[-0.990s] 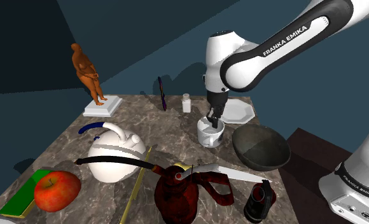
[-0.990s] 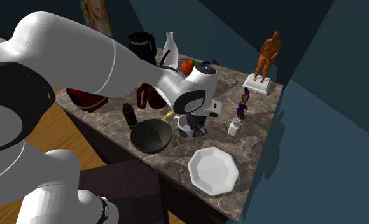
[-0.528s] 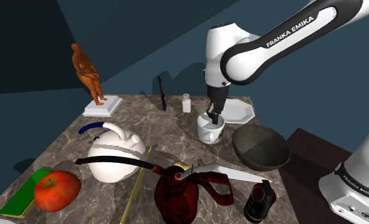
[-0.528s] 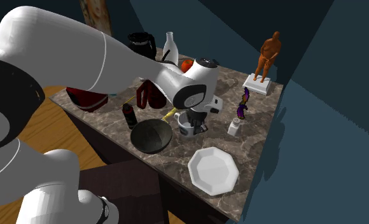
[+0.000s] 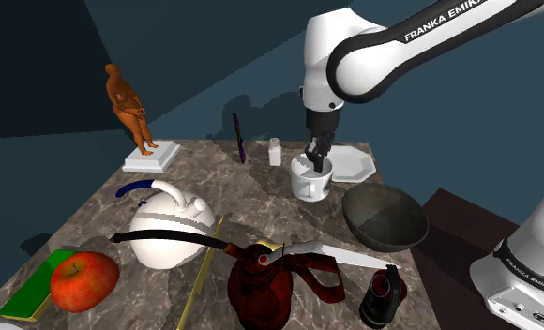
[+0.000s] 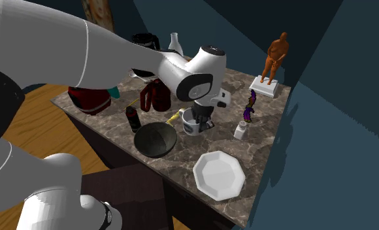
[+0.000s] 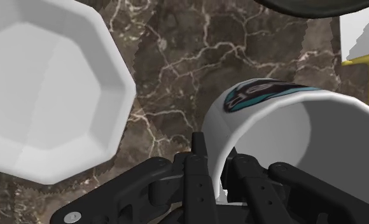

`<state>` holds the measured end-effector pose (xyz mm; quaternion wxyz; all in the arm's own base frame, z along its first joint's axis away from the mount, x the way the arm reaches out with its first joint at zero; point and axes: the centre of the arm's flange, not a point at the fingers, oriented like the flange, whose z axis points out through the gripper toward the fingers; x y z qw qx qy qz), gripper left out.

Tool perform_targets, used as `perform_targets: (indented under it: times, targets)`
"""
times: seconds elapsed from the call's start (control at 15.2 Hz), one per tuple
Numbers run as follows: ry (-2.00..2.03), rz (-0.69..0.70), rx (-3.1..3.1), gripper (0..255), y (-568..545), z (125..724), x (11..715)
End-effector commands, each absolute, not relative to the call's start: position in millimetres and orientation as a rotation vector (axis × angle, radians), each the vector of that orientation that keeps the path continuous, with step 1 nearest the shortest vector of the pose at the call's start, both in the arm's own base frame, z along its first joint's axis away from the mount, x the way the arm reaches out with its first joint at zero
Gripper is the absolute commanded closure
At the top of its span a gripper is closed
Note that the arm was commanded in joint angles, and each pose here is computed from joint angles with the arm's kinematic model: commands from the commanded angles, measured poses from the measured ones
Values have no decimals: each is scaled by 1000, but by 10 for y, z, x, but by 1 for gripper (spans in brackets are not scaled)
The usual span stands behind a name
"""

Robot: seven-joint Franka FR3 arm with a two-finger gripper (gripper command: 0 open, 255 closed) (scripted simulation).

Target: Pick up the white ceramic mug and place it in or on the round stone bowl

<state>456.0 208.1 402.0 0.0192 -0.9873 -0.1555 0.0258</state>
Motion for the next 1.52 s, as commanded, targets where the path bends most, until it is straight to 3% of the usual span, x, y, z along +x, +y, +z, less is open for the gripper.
perform_targets:
  times: [0.0,1.25,1.45]
  targets:
    - [-483,81,-3064,255,2075,4131,4561]
    - [-483,81,-3064,255,2075,5104,4560]
    - [-483,81,-3064,255,2014,5125,4170]
